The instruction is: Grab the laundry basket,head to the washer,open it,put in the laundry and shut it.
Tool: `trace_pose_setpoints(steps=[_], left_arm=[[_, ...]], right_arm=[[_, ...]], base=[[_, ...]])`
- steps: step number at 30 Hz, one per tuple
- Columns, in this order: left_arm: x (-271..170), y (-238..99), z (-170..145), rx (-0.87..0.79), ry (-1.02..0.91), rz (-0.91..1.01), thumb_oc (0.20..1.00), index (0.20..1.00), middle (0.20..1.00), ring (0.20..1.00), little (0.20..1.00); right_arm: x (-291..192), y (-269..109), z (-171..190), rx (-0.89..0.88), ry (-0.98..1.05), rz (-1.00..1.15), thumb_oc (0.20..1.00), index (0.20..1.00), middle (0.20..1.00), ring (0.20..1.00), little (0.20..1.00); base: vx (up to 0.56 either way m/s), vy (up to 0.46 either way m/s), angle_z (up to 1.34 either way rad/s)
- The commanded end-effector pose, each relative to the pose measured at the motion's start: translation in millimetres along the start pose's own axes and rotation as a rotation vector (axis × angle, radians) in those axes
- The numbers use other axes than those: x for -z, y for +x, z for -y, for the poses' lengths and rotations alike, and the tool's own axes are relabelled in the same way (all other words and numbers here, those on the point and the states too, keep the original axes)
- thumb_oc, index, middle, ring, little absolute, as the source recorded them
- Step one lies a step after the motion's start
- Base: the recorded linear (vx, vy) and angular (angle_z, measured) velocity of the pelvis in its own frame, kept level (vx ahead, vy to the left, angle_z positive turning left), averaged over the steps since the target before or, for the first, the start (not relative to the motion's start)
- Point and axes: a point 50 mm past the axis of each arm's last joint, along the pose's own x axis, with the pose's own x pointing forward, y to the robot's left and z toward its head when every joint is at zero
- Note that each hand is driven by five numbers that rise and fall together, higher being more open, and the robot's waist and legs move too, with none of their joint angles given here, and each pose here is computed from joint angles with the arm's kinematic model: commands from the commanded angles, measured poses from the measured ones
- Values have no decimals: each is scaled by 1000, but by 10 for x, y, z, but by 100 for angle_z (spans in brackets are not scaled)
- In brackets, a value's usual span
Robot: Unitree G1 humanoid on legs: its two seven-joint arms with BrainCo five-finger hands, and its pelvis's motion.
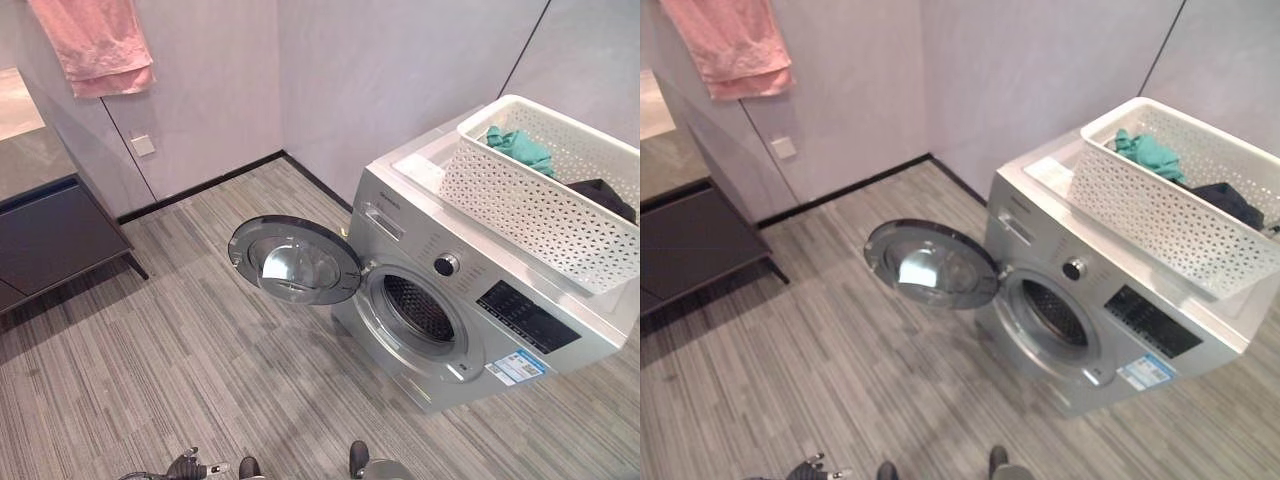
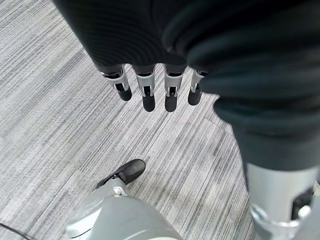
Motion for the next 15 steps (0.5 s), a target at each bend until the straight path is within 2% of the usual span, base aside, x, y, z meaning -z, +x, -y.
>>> trace_pose_setpoints(steps=[1,11,15], left_arm=[[-144,9,-289,-74,-33,44,1000,1000,1000,1000,1000],[-225,24,-269,-69,-65,67,1000,1000,1000,1000,1000],[-194,13,-389,-108,-96,48,1000,1000,1000,1000,1000]], right_arm=[[66,-51,288,86,57,-26,1000,1000,1000,1000,1000],[-9,-14,268,83,93,-17,1000,1000,1000,1000,1000],[-147,12,238,59,68,25,1000,1000,1000,1000,1000]], base=[[27,-93,-18],[58,-97,4],[122,-141,15]])
